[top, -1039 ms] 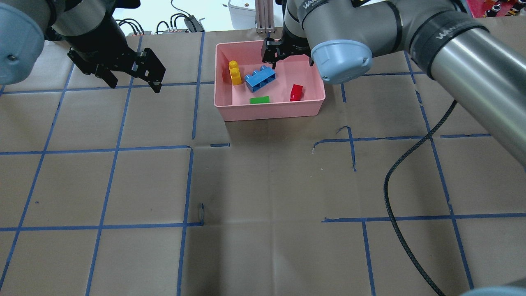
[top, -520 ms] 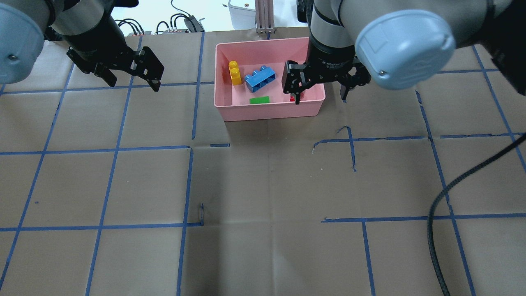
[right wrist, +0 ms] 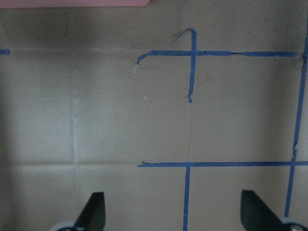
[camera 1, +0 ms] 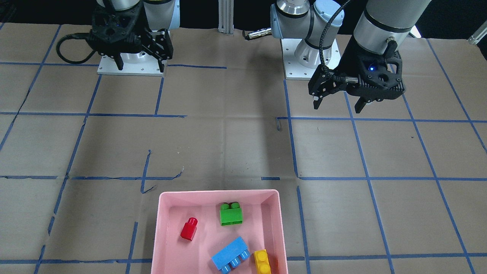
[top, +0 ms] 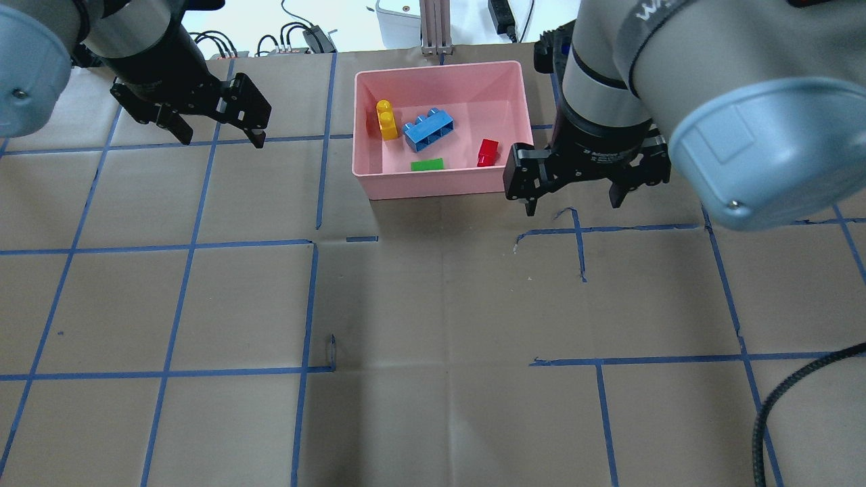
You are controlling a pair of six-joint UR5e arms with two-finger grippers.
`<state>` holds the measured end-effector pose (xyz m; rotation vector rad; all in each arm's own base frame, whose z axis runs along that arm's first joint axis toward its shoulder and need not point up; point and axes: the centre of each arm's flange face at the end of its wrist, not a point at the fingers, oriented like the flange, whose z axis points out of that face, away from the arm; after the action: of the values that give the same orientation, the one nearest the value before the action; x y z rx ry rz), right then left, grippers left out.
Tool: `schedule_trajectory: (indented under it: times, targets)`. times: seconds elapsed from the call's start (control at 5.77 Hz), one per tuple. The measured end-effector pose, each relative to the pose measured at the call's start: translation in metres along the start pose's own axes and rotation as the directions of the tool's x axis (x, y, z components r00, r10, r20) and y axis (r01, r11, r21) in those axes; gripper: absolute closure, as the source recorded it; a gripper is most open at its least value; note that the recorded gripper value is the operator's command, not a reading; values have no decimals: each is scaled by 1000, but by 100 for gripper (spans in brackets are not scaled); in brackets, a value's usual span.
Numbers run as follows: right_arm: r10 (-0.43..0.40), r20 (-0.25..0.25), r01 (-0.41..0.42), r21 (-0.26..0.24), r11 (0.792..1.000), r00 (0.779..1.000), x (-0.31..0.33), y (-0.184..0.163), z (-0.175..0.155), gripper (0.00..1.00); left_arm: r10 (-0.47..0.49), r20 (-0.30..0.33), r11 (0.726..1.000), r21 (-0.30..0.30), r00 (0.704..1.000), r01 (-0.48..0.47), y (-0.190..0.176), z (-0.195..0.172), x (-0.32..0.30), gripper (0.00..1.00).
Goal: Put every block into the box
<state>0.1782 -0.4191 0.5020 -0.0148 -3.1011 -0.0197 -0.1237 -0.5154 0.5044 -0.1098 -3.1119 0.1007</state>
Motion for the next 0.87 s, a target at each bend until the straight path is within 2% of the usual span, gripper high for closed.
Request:
schedule_trajectory:
  times: [0.35, 0.87]
  targets:
    - [2, 4, -2, -30, 1000, 1000, 30, -2, 2, 0, -13, 4, 1000, -4, 1000, 14, -1, 2, 0, 0]
    - [2, 11, -2, -29, 1000, 1000, 30, -2, 1, 0, -14, 7, 1000, -9, 1000, 14, -3, 5, -1, 0]
